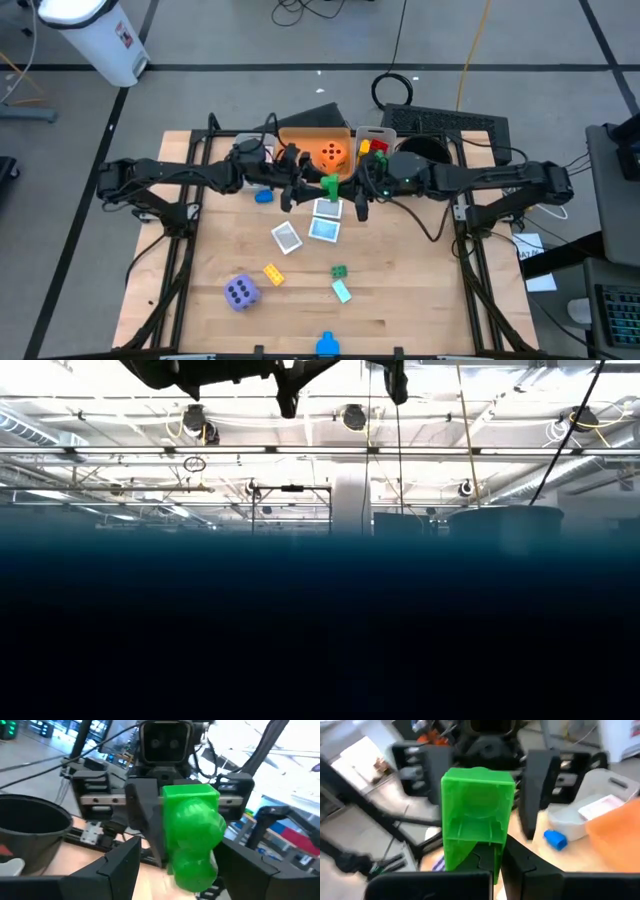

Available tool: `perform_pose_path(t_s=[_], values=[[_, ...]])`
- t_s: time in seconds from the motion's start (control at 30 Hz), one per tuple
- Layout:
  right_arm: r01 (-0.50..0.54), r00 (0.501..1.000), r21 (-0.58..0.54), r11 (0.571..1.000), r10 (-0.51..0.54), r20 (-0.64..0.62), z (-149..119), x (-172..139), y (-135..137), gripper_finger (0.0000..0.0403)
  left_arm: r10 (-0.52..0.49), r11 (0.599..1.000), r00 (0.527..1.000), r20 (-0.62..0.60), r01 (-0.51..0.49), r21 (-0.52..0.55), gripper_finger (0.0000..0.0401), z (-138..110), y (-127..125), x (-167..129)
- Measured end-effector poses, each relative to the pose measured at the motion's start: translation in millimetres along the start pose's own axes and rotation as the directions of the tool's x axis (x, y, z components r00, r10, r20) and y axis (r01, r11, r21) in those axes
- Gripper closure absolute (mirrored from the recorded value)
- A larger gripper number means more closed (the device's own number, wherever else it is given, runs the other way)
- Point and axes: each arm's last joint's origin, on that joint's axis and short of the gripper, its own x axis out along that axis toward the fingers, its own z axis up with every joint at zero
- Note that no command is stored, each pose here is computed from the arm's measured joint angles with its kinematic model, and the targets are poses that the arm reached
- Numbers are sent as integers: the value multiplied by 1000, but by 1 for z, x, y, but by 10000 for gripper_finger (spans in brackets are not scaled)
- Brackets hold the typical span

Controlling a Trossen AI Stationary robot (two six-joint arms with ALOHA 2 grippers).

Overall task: Pick & Place Toys
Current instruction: Put the green game piece into the right gray bin

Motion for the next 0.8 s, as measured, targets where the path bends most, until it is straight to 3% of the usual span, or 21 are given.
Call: perform_pose_path(t_s=[0.43, 0.8], values=[[25, 1000, -9, 1000, -25, 13, 4, 1, -7, 402, -14, 1000, 1000, -2, 14, -15, 155, 0, -1, 1], [29, 1000, -4, 1000, -29, 4, 3, 1, -8, 402, 14, 1000, 1000, 12, -14, -9, 254, 1, 1, 0]])
